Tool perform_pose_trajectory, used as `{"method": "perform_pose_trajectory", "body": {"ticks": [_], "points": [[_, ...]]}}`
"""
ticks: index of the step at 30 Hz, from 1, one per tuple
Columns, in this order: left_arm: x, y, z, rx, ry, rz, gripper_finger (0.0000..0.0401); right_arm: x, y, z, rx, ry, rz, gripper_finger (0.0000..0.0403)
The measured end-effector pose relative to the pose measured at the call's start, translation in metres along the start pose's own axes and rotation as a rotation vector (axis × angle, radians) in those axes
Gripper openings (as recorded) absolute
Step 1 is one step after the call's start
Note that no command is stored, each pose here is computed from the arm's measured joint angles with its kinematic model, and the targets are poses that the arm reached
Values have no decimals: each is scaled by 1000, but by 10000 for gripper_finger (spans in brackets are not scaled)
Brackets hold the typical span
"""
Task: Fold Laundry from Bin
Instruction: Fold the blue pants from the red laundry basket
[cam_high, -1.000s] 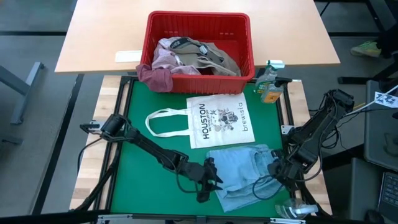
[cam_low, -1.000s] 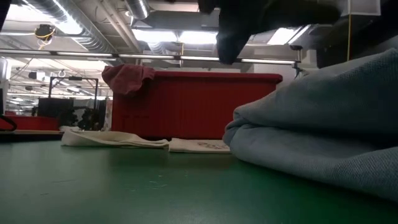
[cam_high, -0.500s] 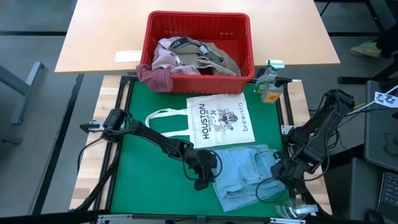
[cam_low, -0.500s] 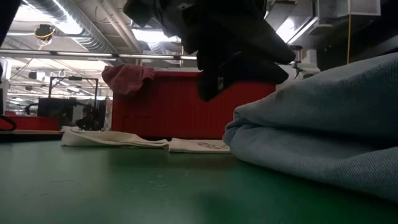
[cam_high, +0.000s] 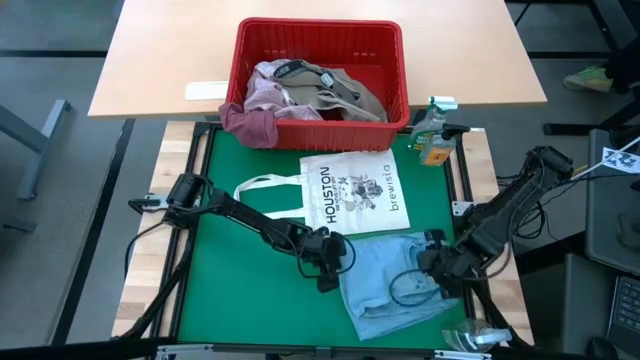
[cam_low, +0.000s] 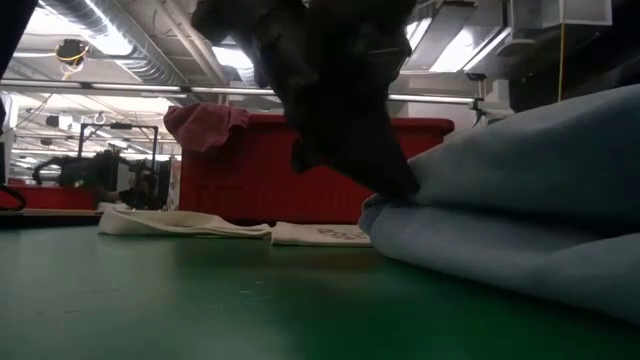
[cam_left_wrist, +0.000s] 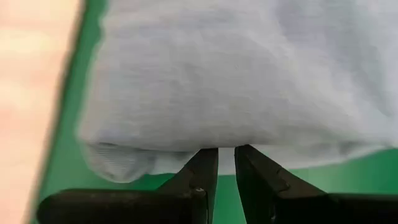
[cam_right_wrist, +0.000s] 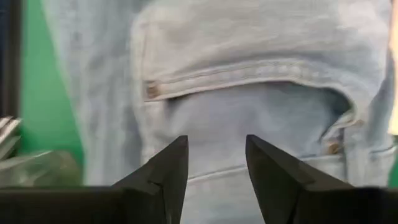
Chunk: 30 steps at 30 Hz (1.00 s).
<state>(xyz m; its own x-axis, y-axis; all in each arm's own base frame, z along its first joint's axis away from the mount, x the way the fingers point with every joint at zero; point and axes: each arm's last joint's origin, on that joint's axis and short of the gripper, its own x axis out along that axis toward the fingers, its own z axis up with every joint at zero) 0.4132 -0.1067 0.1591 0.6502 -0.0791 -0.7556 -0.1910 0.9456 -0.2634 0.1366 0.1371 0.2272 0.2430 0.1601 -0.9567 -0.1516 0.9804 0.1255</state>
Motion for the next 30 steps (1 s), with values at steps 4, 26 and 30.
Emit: {"method": "perform_pose_trajectory", "body": {"ticks": [4, 26, 30], "points": [[5, 5, -1, 1, -40, 108, 50, 3, -12, 9, -29, -36, -28, 159], [21, 114, 20, -45, 8, 496, 50, -20, -57, 43, -57, -98, -132, 159], [4, 123, 29, -51, 29, 464, 50, -21, -57, 39, -54, -54, -99, 159]]}}
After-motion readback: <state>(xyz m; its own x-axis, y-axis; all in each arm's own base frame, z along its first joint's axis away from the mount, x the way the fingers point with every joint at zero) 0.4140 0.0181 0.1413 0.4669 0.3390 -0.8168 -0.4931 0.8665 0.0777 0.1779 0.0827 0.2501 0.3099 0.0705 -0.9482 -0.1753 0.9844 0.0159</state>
